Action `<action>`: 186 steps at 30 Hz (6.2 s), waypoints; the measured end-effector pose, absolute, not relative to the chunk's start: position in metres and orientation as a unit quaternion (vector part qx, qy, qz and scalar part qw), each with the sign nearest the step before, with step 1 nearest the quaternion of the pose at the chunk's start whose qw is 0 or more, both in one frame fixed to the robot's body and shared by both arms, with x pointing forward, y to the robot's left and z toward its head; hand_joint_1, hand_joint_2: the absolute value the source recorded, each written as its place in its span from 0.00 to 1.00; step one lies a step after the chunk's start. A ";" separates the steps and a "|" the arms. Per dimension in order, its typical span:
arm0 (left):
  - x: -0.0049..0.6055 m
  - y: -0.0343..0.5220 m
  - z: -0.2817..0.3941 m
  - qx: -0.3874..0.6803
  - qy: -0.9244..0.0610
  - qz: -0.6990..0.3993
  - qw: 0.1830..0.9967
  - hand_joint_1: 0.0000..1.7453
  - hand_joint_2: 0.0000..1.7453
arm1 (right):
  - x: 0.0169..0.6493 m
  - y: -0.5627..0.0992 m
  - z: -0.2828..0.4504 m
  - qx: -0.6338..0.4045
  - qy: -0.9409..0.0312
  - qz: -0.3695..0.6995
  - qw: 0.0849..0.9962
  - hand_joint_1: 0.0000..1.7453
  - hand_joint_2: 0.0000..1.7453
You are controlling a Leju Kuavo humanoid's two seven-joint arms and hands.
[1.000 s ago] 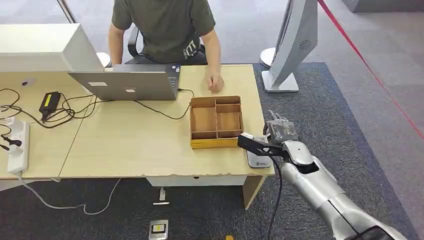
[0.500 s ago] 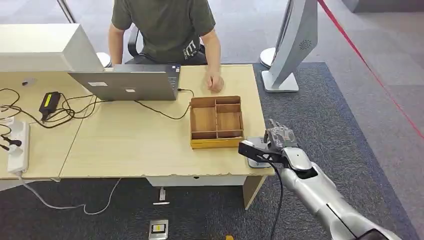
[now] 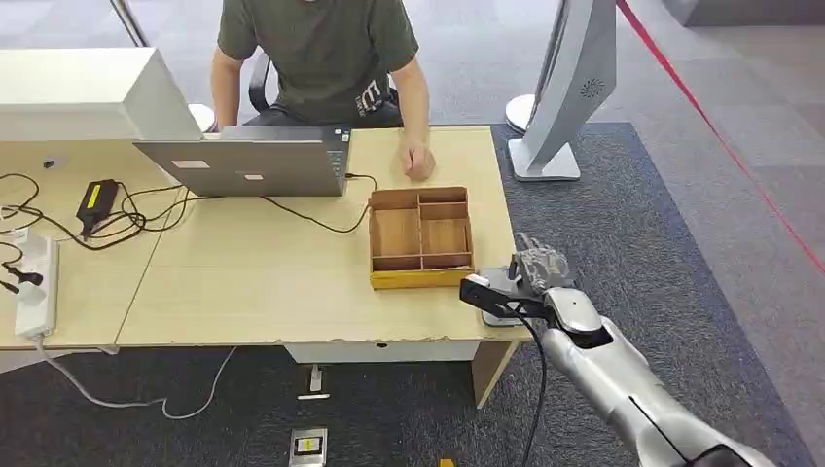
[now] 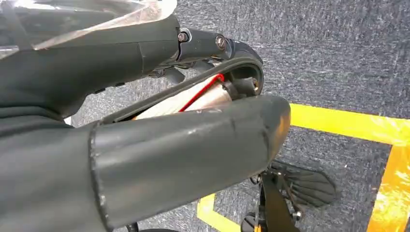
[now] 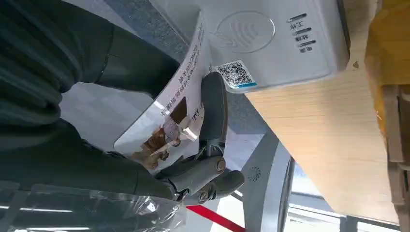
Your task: Pass the card to the sensor for recognition and then transmit it.
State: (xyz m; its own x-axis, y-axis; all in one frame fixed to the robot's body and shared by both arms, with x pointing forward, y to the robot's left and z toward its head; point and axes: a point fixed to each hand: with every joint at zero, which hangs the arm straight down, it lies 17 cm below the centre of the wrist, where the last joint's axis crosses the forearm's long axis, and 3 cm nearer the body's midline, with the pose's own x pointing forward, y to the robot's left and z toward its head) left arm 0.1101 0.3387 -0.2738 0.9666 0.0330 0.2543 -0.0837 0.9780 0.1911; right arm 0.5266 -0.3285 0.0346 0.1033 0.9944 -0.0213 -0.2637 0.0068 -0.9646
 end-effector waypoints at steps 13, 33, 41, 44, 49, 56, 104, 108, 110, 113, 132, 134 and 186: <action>0.110 0.340 -0.274 0.099 -0.127 0.028 0.987 0.00 0.00 | 0.580 -0.324 0.164 -0.535 -0.428 0.512 0.518 1.00 1.00; 0.113 0.339 -0.273 0.095 -0.133 0.020 0.986 0.00 0.00 | 0.591 -0.219 0.287 -0.537 -0.538 0.506 0.407 1.00 1.00; 0.114 0.338 -0.273 0.095 -0.133 0.015 0.986 0.00 0.00 | 0.594 -0.138 0.295 -0.491 -0.577 0.529 0.382 1.00 1.00; 0.112 0.337 -0.273 0.091 -0.129 0.022 0.987 0.00 0.00 | 0.596 -0.121 0.291 -0.481 -0.579 0.537 0.379 1.00 1.00; 0.108 0.338 -0.274 0.094 -0.114 0.044 0.988 0.00 0.00 | 0.595 -0.082 0.293 -0.461 -0.598 0.547 0.362 1.00 1.00; 0.104 0.341 -0.275 0.099 -0.105 0.056 0.988 0.00 0.00 | 0.590 -0.049 0.283 -0.441 -0.601 0.566 0.352 1.00 1.00; 0.095 0.347 -0.276 0.129 -0.088 0.101 0.983 0.00 0.00 | 0.621 -0.054 0.291 -0.469 -0.526 0.606 0.370 1.00 1.00; 0.097 0.347 -0.276 0.130 -0.092 0.099 0.982 0.00 0.00 | 0.626 -0.062 0.300 -0.480 -0.518 0.598 0.379 0.00 0.00; 0.097 0.347 -0.276 0.131 -0.093 0.098 0.982 0.00 0.00 | 0.628 -0.067 0.309 -0.489 -0.520 0.584 0.386 0.00 0.00; 0.096 0.348 -0.276 0.134 -0.093 0.100 0.982 0.00 0.00 | 0.632 -0.076 0.328 -0.505 -0.526 0.557 0.396 0.00 0.00; 0.100 0.351 -0.274 0.142 -0.104 0.109 0.978 0.00 0.00 | 0.632 -0.109 0.350 -0.570 -0.505 0.552 0.340 0.00 0.00; 0.101 0.351 -0.274 0.142 -0.107 0.111 0.978 0.00 0.00 | 0.630 -0.109 0.352 -0.562 -0.524 0.550 0.328 0.00 0.00; 0.102 0.352 -0.274 0.125 -0.105 0.075 0.984 0.00 0.00 | 0.384 -0.239 0.213 -0.443 -0.653 0.405 0.463 0.00 1.00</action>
